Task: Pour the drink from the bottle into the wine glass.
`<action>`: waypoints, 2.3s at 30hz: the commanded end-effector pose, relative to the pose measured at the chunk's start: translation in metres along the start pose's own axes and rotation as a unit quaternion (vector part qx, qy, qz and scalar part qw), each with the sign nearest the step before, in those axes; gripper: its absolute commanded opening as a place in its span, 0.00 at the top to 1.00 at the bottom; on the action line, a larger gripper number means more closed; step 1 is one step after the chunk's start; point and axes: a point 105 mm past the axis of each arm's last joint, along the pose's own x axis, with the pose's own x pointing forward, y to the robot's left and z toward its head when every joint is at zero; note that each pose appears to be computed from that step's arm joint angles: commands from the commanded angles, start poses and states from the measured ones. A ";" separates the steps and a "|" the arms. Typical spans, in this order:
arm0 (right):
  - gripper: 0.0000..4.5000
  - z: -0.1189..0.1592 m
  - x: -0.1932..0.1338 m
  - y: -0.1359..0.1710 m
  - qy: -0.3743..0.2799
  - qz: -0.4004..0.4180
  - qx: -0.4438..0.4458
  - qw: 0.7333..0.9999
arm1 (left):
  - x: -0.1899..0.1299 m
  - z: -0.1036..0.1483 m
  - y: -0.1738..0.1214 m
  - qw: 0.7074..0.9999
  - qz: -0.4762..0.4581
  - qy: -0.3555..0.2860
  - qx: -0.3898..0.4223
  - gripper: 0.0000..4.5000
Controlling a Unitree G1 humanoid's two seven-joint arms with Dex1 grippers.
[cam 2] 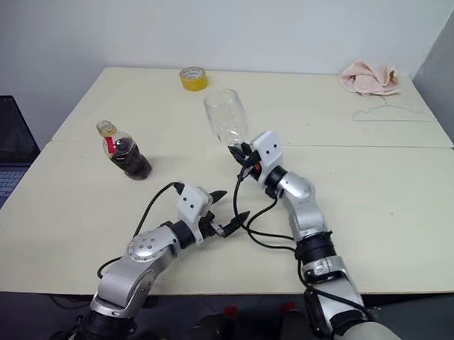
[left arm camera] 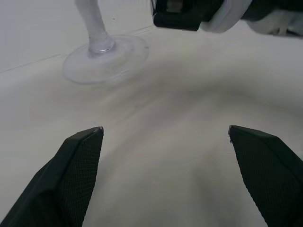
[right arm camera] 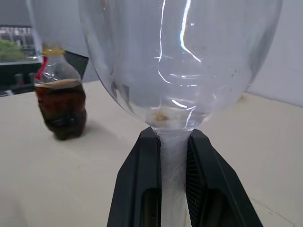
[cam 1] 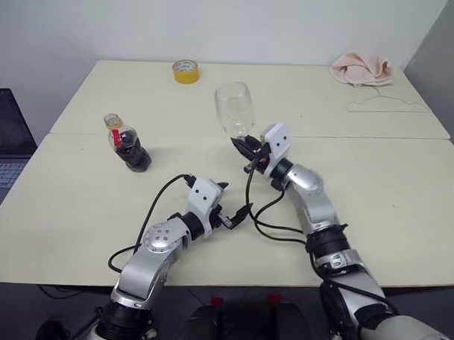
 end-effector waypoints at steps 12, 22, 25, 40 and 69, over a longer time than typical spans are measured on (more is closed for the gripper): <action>0.92 -0.050 -0.021 0.002 0.112 -0.027 0.007 0.993 | -0.006 0.010 0.004 1.000 0.005 -0.015 0.010 0.00; 0.93 -0.060 -0.054 0.002 0.148 -0.010 0.030 0.988 | -0.008 0.009 0.008 1.000 0.008 -0.012 0.013 0.00; 0.93 -0.063 -0.062 0.005 0.160 -0.001 0.030 0.987 | -0.008 0.009 0.008 1.000 0.007 -0.012 0.013 0.00; 0.93 -0.047 -0.055 0.017 0.154 0.043 0.016 0.987 | -0.006 0.007 0.015 1.000 0.012 -0.011 0.016 0.00; 0.01 0.026 -0.185 -0.028 0.189 0.075 0.023 0.979 | -0.068 0.002 0.064 0.993 0.106 -0.036 -0.042 0.00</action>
